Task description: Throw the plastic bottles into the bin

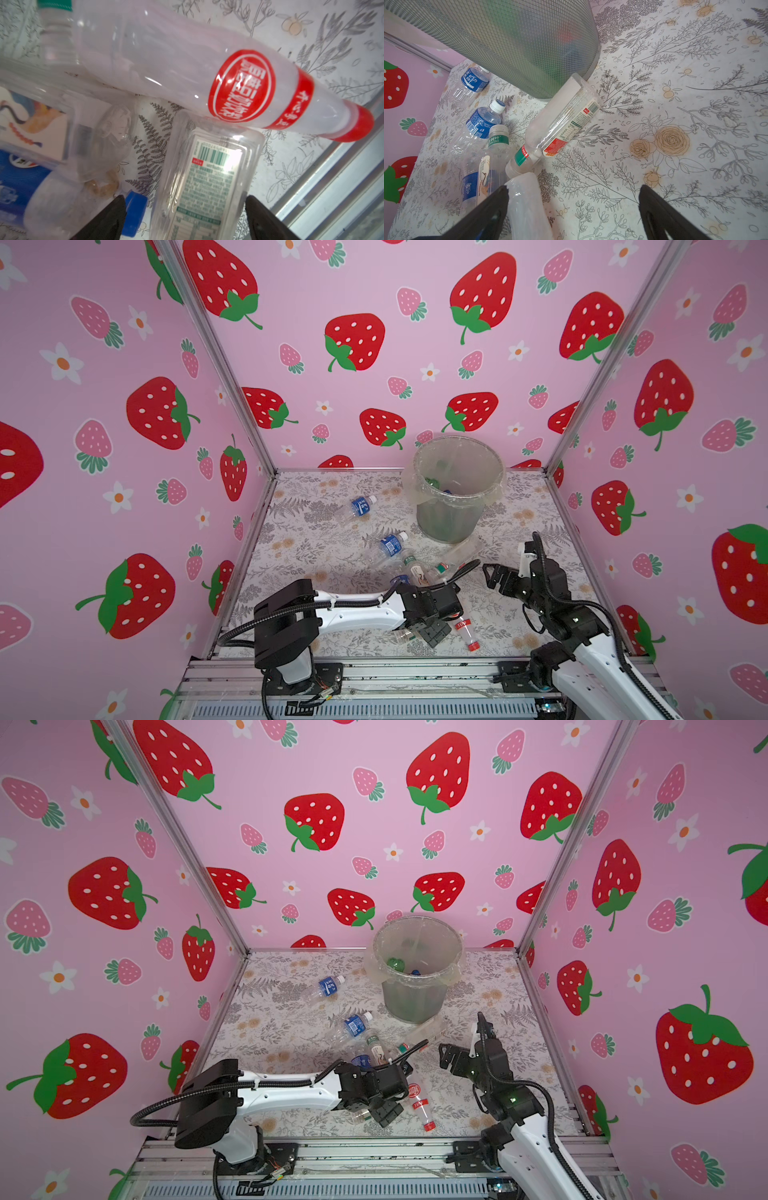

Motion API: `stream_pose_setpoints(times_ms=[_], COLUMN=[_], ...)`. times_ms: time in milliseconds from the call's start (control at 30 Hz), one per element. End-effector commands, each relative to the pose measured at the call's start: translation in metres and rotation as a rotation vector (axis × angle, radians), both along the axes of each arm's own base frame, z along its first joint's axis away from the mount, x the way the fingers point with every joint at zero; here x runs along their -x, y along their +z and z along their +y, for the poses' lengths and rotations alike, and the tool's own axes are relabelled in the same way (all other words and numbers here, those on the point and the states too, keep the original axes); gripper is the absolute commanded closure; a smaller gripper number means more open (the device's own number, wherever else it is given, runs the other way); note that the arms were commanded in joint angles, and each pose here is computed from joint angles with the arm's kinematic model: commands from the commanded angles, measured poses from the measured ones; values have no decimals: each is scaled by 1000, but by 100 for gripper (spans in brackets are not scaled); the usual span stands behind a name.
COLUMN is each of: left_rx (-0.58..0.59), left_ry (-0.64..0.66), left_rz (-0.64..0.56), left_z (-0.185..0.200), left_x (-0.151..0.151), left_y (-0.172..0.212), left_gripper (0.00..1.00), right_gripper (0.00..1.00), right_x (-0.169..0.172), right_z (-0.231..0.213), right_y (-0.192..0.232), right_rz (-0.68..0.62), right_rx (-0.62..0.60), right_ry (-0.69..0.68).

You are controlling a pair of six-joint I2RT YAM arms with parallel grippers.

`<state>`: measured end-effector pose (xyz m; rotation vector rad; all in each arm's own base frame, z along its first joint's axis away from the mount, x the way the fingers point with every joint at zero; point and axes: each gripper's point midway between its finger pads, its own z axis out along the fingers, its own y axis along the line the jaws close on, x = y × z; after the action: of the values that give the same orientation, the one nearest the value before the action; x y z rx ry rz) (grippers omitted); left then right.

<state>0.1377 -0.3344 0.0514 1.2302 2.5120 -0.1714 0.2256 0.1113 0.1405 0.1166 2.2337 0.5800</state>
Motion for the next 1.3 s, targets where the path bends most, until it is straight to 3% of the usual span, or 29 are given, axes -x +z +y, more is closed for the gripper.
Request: stream_pose_setpoints(times_ms=[0,367,533,733,1067,1267], left_rx=[-3,25,17,29,148,173], left_ry=[0,10,2,0,82,133], left_rz=[29,4,16,18,-6,-13], left_z=[-4,-6,-6,-9,-20,-7], left_x=[2,-2,0,0,-9,-17], left_y=[-3,10,9,17,87,102], left_gripper=[14,27,40,47,55,55], right_gripper=[1,1,1,1,1,1], right_x=[2,2,2,2,-1,-1], right_z=[-1,-2,-2,-2,-2,-1], right_y=[-2,0,1,3,3,5], right_rz=[7,1,-1,-7,-4,-6], right_rx=[-4,-5,-7,-9,-14,-18], right_ry=[-4,-9,-8,-8,-18,-15])
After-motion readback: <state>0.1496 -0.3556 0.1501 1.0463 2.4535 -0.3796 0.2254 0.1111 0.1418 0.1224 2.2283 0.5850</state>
